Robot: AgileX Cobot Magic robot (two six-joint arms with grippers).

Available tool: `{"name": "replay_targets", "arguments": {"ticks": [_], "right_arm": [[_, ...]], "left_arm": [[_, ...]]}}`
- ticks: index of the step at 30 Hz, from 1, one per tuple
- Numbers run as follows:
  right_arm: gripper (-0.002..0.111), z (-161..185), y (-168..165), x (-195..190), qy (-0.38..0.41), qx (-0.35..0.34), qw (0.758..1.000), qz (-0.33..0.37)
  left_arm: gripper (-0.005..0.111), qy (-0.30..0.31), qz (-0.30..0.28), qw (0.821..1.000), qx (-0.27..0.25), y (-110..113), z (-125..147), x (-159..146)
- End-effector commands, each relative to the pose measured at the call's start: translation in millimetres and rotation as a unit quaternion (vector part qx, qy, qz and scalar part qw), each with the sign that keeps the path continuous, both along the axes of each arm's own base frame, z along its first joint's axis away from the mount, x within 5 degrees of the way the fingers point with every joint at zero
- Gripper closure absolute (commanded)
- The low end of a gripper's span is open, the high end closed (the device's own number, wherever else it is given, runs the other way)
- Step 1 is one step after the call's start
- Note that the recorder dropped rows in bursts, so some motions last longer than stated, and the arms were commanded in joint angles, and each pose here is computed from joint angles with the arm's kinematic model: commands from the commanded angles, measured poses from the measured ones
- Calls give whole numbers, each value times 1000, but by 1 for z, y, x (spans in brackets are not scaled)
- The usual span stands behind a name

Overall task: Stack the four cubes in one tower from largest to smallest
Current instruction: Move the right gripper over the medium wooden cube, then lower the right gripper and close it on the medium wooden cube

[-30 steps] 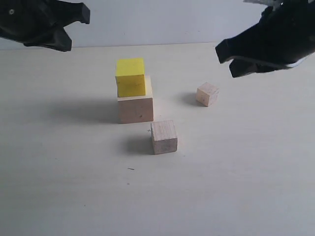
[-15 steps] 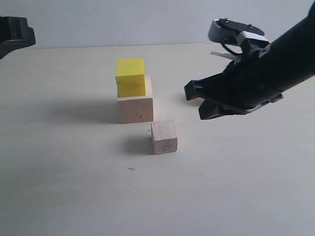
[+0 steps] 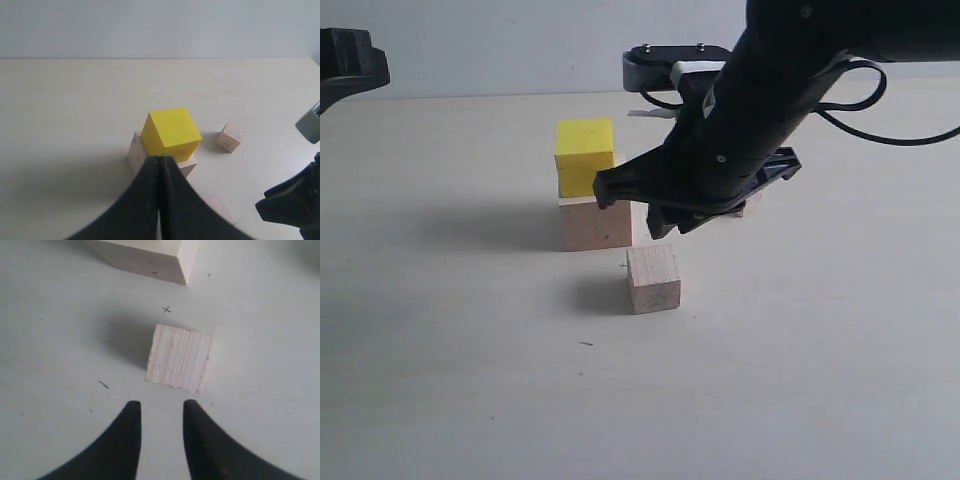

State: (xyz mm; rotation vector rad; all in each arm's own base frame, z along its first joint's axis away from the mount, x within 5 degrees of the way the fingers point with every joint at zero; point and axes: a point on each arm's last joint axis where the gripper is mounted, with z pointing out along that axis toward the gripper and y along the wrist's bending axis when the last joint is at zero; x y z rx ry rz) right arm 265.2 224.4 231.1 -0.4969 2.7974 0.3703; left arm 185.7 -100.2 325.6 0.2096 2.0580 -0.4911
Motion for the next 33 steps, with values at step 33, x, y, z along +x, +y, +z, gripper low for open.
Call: {"name": "replay_targets", "arguments": {"ticks": [33], "right_arm": [[42, -31, 25, 38, 36, -79, 992, -89]], "left_arm": [[107, 1, -2, 1000, -6, 2, 3, -8]]}}
